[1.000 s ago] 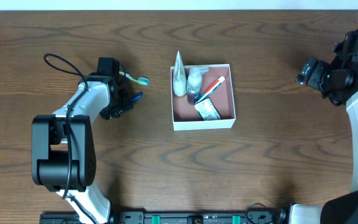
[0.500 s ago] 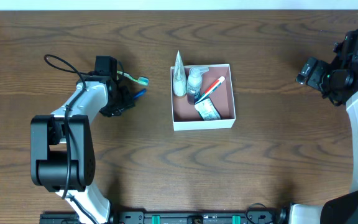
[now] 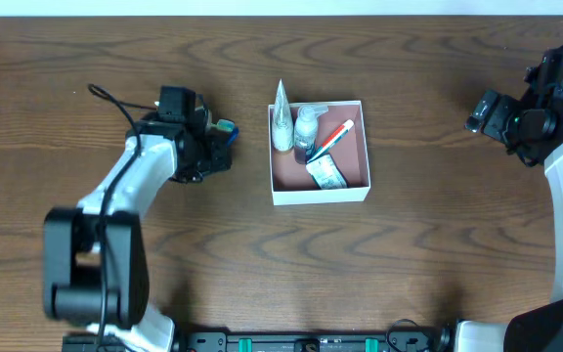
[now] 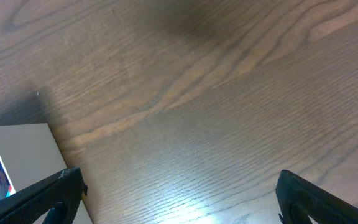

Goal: Pack container

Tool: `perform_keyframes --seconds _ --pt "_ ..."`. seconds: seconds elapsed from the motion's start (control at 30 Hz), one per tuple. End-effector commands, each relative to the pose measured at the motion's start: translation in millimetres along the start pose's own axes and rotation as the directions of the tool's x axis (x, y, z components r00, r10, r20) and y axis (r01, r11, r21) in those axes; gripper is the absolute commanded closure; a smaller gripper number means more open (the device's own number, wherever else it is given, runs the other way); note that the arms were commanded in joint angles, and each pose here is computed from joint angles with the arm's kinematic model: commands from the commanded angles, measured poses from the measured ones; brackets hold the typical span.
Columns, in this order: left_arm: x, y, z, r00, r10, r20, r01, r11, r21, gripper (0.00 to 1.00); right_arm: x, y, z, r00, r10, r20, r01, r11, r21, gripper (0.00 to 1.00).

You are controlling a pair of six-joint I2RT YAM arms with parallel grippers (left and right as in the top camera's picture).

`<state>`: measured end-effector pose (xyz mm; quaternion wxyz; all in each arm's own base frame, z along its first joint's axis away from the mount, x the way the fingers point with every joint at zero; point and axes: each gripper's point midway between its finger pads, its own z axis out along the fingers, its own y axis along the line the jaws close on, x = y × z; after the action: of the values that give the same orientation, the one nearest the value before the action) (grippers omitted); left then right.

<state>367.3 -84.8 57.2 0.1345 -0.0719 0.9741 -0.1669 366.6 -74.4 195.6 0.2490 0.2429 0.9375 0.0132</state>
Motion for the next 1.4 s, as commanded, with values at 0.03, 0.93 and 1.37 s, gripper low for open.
perform_keyframes --seconds 0.03,0.93,1.37 --pt "-9 0 -23 0.992 0.101 0.069 -0.098 0.994 -0.044 0.50 0 -3 1 1.000 0.006 -0.001 -0.006 1.000 0.014 0.01" --pt "-28 9 41 0.916 0.396 0.062 -0.389 0.916 -0.100 0.26 0 -3 1 1.000 0.006 -0.001 -0.006 1.000 0.014 0.01" --pt "-14 0 53 0.837 0.548 0.005 -0.544 0.833 -0.102 0.26 0 -3 1 1.000 0.006 -0.001 -0.006 1.000 0.014 0.01"
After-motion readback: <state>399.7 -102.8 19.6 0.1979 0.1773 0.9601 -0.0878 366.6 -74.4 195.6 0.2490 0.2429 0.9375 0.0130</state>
